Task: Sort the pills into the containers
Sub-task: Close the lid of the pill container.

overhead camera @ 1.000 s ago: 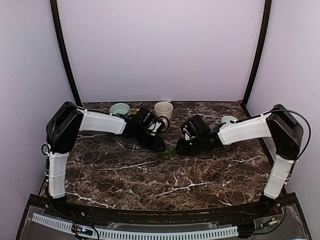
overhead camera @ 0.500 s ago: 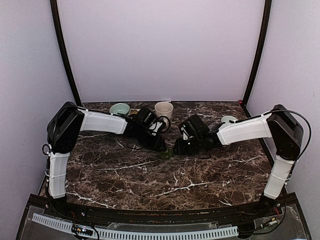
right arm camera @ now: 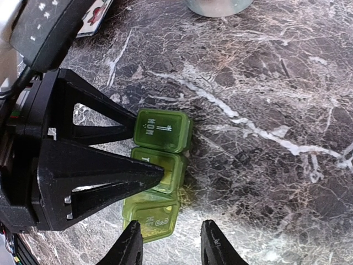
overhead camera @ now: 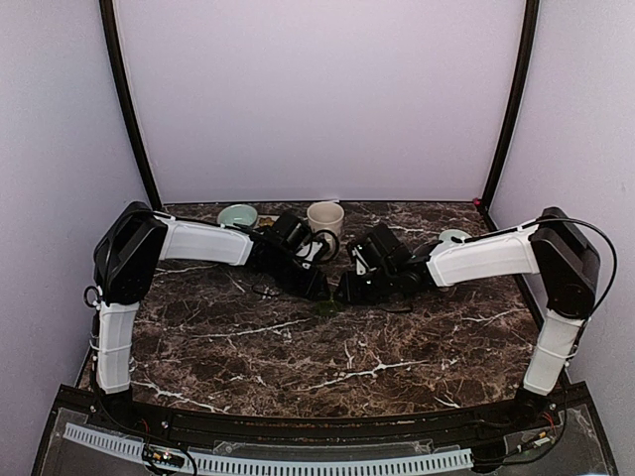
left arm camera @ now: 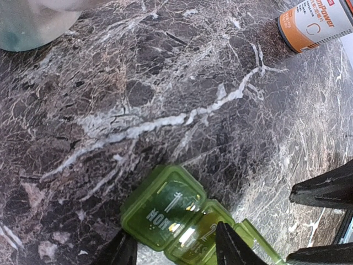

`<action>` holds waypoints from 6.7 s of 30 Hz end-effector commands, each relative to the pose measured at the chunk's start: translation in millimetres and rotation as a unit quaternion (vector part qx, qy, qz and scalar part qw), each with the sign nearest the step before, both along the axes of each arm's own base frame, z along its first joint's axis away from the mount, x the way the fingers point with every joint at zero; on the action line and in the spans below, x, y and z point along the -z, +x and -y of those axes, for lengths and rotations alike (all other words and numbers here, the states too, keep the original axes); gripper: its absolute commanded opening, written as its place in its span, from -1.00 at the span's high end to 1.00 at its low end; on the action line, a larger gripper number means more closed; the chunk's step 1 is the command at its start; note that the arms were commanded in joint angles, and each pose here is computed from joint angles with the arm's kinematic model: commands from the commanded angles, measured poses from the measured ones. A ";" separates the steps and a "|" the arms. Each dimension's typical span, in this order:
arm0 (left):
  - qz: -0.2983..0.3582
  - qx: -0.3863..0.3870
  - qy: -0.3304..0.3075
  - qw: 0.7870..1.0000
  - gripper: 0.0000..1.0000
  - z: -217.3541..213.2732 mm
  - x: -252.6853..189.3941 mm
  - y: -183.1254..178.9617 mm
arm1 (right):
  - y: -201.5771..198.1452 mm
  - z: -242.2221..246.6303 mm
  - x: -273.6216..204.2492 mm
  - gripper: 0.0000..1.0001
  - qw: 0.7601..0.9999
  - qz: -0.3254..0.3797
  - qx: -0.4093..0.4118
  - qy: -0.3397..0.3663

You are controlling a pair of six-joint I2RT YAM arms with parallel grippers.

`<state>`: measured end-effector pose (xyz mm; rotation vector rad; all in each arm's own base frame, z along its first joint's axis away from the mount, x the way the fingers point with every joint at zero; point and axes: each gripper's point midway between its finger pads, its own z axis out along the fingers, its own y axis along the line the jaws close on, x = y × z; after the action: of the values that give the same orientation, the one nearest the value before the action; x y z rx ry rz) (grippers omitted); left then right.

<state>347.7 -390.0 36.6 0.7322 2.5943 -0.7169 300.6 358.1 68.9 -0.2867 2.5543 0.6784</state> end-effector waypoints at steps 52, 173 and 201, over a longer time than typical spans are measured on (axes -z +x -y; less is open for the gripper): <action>0.023 -0.018 0.007 1.000 -0.06 -17.8 -19.7 3.4 | 0.5 -27.3 -10.5 0.25 1.000 0.011 -0.007 0.027; 0.015 -0.105 -0.043 0.993 -0.16 -63.0 -15.5 -28.6 | -8.7 -48.9 41.9 0.22 0.997 -0.073 0.016 0.018; -0.013 -0.088 -0.027 0.996 -0.18 -54.0 21.9 -27.5 | -2.4 -45.6 53.1 0.22 0.992 -0.108 0.033 0.052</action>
<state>327.1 -336.4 32.1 0.4456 2.5573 -0.7558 297.8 407.4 32.0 -0.1268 2.6822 0.8607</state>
